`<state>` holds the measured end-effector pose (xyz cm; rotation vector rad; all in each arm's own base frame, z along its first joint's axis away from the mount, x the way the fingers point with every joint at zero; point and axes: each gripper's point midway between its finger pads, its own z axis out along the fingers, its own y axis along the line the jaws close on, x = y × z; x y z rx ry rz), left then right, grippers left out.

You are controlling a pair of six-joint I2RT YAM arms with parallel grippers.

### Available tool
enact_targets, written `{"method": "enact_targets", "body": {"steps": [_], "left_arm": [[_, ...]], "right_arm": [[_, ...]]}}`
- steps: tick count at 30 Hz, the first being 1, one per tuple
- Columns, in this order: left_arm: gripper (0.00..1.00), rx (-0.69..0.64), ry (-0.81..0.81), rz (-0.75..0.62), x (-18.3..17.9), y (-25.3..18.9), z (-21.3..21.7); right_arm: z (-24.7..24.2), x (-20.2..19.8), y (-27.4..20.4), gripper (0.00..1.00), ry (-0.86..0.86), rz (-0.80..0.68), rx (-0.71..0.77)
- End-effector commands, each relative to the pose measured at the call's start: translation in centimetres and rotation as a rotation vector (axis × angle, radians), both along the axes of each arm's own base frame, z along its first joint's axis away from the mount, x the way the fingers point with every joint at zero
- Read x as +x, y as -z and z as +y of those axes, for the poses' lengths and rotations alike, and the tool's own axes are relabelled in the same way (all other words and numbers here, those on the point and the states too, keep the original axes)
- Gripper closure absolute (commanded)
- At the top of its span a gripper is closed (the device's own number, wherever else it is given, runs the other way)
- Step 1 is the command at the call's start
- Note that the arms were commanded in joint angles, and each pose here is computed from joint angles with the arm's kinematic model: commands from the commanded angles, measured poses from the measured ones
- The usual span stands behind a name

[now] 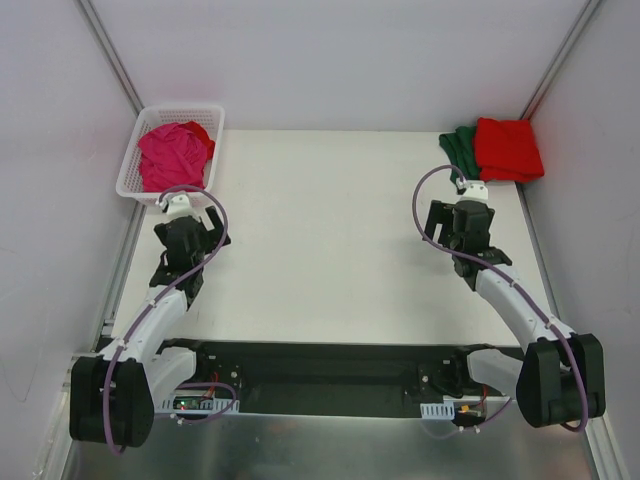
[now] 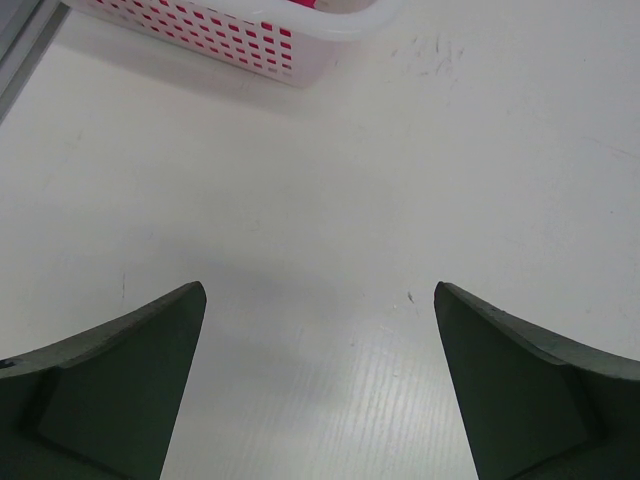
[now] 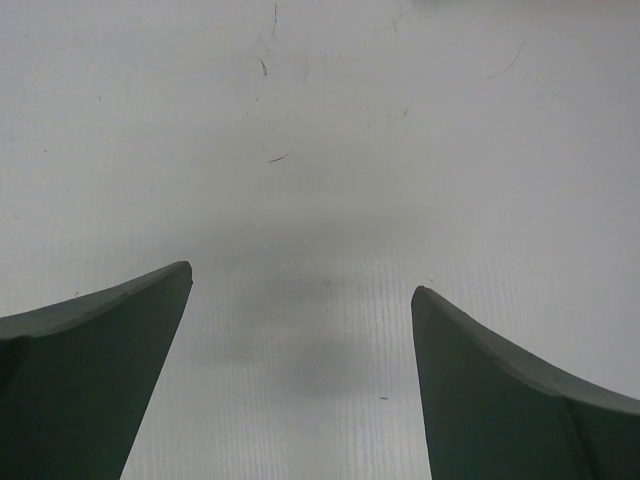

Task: Fold and stack the t-shirts
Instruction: Grab crumpled tshirt from bin with the left arm

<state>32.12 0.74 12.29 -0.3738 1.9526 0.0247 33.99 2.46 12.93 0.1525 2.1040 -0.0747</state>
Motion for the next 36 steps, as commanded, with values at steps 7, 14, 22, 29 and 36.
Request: {"method": "enact_targets", "body": {"steps": [7, 14, 22, 29, 36], "left_arm": [[0.01, 0.032, -0.016, -0.085, 0.0, -2.4, 0.5], [0.01, 0.012, -0.118, -0.066, -0.2, -2.9, 1.8], [0.01, -0.042, -0.027, -0.167, 0.8, -4.1, 0.0], [0.01, -0.061, 0.019, -0.065, 2.4, -4.8, -0.9], [0.04, -0.044, 0.185, -0.027, 7.7, -10.2, -3.6]], "right_arm": [[0.4, 1.3, -2.0, 0.04, 0.003, -0.032, -0.002], [1.1, 1.6, -2.0, 0.04, -0.016, -0.026, -0.003], [1.2, 1.9, -2.3, 0.04, -0.016, -0.029, -0.004], [1.2, 1.6, -3.0, 0.04, -0.005, -0.019, 0.003], [3.4, 0.9, -2.4, 0.04, -0.035, 0.008, 0.079]]}}
